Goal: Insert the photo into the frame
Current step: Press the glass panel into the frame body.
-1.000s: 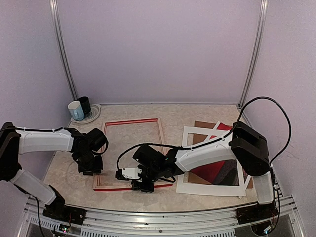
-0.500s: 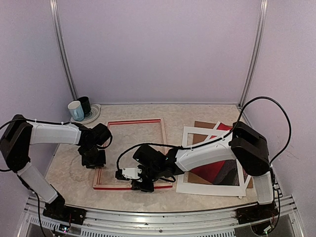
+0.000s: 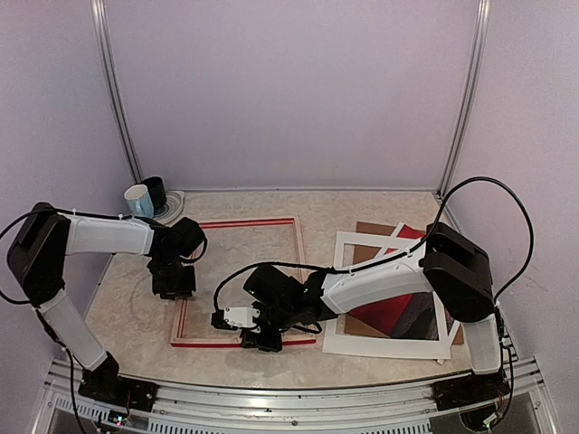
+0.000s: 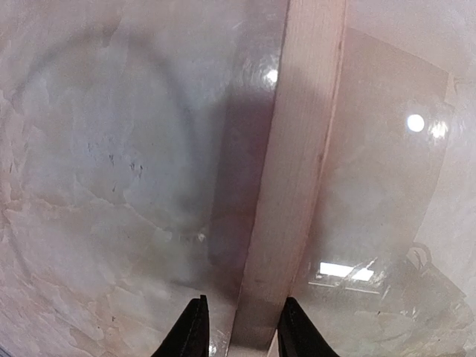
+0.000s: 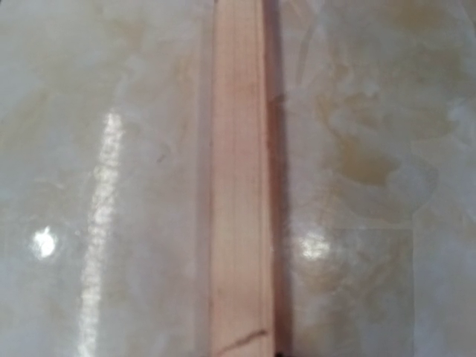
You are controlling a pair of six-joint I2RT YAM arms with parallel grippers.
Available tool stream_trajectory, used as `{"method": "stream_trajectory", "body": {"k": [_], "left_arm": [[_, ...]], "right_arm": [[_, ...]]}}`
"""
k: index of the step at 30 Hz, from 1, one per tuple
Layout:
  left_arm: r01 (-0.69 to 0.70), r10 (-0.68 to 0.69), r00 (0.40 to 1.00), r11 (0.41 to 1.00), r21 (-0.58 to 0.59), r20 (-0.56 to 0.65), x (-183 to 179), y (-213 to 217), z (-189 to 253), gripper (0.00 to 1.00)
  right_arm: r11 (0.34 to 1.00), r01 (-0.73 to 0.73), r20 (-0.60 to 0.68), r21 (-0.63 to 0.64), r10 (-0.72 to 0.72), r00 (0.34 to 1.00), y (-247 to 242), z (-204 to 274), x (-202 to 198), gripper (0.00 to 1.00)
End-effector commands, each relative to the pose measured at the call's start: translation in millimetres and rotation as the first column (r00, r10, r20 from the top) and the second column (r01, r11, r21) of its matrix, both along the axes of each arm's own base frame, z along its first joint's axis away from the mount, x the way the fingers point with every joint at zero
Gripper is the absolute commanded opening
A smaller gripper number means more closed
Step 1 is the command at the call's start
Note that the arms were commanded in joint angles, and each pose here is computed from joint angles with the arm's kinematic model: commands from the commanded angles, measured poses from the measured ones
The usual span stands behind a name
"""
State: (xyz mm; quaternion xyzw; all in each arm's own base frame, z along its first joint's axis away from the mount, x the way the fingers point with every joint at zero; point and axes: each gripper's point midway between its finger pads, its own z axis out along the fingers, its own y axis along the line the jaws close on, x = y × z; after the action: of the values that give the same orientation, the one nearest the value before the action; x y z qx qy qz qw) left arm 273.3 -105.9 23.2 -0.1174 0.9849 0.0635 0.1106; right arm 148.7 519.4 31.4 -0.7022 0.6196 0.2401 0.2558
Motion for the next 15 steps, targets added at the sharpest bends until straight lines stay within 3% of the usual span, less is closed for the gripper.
{"method": "stream_trajectory", "body": {"k": [1, 15], "left_arm": [[-0.027, 0.022, 0.997, 0.997, 0.069, 0.068, 34.0, 14.9, 6.7, 0.32], [-0.06, 0.054, 0.994, 0.996, 0.065, 0.09, 101.7, 13.4, -11.0, 0.33]], "right_arm": [[0.999, -0.039, -0.03, -0.027, 0.038, 0.999, -11.0, 3.9, -12.2, 0.15], [0.998, -0.053, -0.048, -0.037, 0.052, 0.998, -13.2, -0.5, -17.3, 0.14]]}}
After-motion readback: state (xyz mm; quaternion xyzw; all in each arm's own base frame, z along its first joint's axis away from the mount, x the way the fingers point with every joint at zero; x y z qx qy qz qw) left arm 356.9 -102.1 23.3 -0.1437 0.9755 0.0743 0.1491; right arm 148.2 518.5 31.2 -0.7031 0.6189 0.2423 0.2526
